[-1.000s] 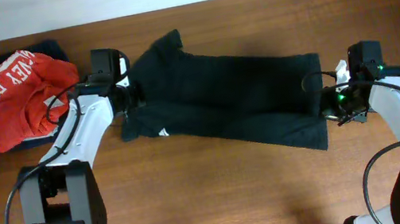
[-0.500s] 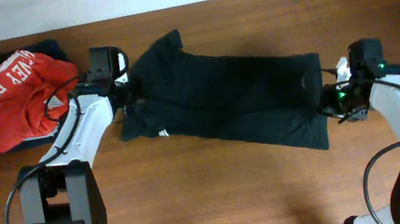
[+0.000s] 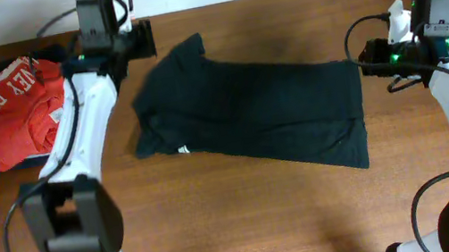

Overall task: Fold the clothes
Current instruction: 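Release the shirt and raise both grippers away from it, then grasp the shirt's top-left corner with the left gripper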

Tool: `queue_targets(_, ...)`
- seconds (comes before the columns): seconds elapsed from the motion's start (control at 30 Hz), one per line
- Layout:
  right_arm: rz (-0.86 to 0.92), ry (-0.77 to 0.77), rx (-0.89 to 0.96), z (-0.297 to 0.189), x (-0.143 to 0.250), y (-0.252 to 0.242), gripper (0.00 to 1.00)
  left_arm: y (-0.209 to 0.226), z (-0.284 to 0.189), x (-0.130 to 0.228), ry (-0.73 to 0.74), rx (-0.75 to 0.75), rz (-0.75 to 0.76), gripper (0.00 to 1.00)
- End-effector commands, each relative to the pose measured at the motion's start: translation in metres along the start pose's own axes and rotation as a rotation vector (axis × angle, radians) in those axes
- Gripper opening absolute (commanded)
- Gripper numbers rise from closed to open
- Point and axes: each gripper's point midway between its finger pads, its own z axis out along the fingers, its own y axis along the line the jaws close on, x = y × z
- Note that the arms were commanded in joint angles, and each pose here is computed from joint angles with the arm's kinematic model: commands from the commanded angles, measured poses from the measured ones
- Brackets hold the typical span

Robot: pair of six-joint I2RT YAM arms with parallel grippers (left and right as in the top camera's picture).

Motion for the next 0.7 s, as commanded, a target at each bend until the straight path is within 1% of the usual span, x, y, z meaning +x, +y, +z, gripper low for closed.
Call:
queue_targets(0.0, -0.009, 0.003, -0.009, 0.001, -0.002, -0.001, 0.53, -0.002, 0.059, 0.022, 0.063, 0.034, 0.056, 0.64)
queue_targets(0.13, -0.01, 0.049, -0.006, 0.001, 0.01, -0.002, 0.53, -0.013, 0.095, 0.012, 0.033, 0.08, 0.078, 0.65)
queue_targets(0.23, -0.019, 0.085, -0.002, 0.0, 0.019, -0.002, 0.53, -0.026, 0.113, 0.003, -0.001, 0.096, 0.105, 0.65)
queue_targets(0.33, -0.031, 0.111, 0.0, 0.0, 0.025, -0.003, 0.53, -0.04, 0.128, 0.004, -0.022, 0.113, 0.124, 0.65)
queue_targets(0.53, -0.029, 0.119, 0.001, -0.001, 0.027, -0.003, 0.53, -0.055, 0.153, 0.024, -0.014, 0.132, 0.138, 0.65)
queue_targets(0.67, -0.028, 0.12, 0.001, -0.001, 0.027, -0.003, 0.53, -0.059, 0.171, 0.048, 0.024, 0.139, 0.142, 0.65)
